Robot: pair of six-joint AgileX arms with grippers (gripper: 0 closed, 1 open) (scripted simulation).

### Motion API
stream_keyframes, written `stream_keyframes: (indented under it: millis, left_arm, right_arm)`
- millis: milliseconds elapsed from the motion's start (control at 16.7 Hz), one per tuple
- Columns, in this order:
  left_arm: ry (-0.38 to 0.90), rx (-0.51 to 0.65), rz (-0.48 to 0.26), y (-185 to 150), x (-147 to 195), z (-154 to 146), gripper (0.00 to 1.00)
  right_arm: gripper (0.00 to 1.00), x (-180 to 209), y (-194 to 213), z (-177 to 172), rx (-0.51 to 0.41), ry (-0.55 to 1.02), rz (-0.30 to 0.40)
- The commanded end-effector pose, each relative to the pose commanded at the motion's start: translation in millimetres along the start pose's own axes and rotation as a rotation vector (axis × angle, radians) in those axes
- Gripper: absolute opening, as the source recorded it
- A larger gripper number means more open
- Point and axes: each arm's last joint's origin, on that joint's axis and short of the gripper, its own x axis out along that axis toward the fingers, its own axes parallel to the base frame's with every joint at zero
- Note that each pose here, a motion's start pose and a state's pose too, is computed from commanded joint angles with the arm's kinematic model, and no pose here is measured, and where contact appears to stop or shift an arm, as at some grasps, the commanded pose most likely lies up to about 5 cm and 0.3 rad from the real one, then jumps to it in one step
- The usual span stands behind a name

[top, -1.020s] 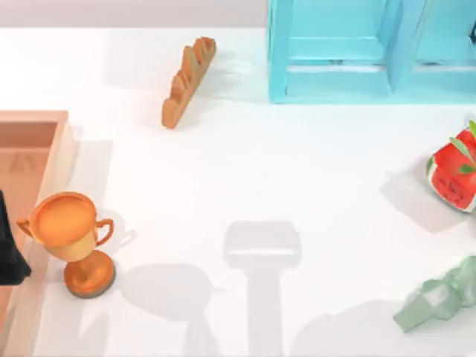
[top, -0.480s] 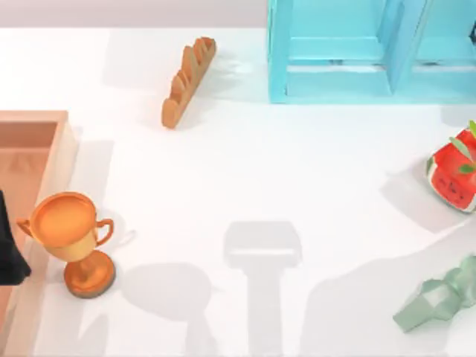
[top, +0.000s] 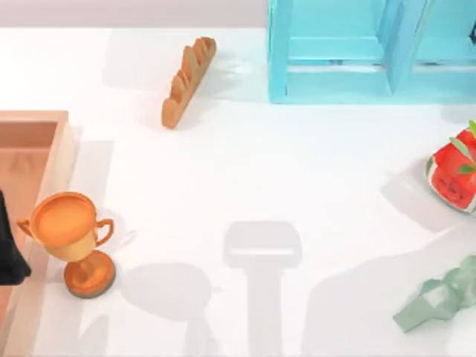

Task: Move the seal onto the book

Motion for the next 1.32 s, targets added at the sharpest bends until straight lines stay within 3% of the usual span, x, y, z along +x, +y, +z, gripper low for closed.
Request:
stream_keyframes:
  millis: [660, 1320]
  left_arm:
    - [0.0, 0.0, 0.0, 0.0, 0.0, 0.0, 1.0]
    - [0.0, 0.0, 0.0, 0.0, 0.0, 0.0, 1.0]
  right_arm:
    - [0.02, 0.0, 0.0, 0.0, 0.0, 0.0, 0.0]
    - [0.0, -3.1, -3.4, 2.3, 0.004, 0.01, -0.003]
